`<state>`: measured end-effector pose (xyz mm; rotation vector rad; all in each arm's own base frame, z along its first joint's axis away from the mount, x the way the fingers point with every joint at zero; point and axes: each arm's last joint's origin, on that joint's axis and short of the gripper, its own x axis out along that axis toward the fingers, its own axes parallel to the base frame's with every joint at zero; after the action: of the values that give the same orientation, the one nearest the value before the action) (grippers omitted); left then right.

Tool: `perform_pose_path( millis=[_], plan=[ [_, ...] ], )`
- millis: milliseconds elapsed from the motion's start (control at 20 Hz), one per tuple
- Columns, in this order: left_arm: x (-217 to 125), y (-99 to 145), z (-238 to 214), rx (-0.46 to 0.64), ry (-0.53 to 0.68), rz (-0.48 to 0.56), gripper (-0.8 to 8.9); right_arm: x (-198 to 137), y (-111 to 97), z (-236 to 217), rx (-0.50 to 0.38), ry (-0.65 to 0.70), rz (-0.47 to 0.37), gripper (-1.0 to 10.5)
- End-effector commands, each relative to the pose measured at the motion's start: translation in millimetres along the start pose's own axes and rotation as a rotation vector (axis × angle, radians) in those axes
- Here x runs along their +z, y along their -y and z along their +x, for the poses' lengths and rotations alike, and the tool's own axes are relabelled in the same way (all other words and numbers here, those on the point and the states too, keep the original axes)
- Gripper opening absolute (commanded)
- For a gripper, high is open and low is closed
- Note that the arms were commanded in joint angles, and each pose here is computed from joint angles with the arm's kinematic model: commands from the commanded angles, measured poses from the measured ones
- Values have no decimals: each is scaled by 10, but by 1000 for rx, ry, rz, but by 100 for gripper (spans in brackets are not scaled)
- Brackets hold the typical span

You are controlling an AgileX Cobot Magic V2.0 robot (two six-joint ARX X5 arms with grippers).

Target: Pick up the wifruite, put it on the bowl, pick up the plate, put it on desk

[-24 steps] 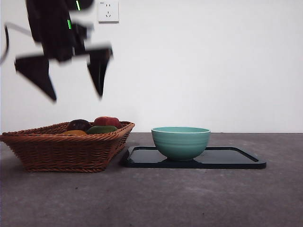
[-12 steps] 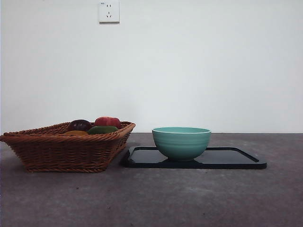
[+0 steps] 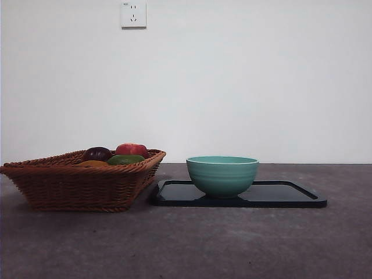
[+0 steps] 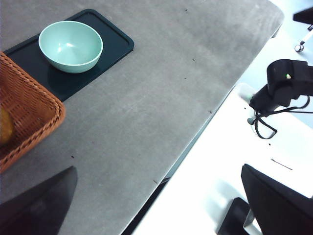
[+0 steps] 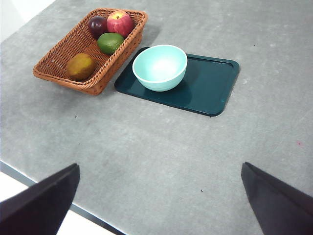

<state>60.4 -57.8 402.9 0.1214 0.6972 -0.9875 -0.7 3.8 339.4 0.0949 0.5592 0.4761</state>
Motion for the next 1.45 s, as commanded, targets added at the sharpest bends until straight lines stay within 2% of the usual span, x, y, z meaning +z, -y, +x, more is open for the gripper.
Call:
perform_pose_path(
  millis=[50, 350, 700, 1050, 1250, 1450],
  plan=[
    [-151, 63, -123, -9, 58, 42, 625, 20, -5, -9, 7, 11, 9, 589],
    [-405, 189, -425, -3, 213, 104, 625, 20, -5, -9, 8, 11, 28, 589],
    [-444, 206, -465, -3, 227, 104, 626, 118, -12, 138, 23, -61, 76, 588],
    [-444, 206, -465, -4, 227, 102, 626, 510, -12, 846, 41, -266, 177, 588],
    [-444, 207, -466, -4, 227, 102, 626, 737, 7, 1418, 51, -413, 207, 588],
    [-444, 206, -465, -4, 227, 102, 626, 979, 38, 1981, 21, -522, 222, 588]
  ],
)
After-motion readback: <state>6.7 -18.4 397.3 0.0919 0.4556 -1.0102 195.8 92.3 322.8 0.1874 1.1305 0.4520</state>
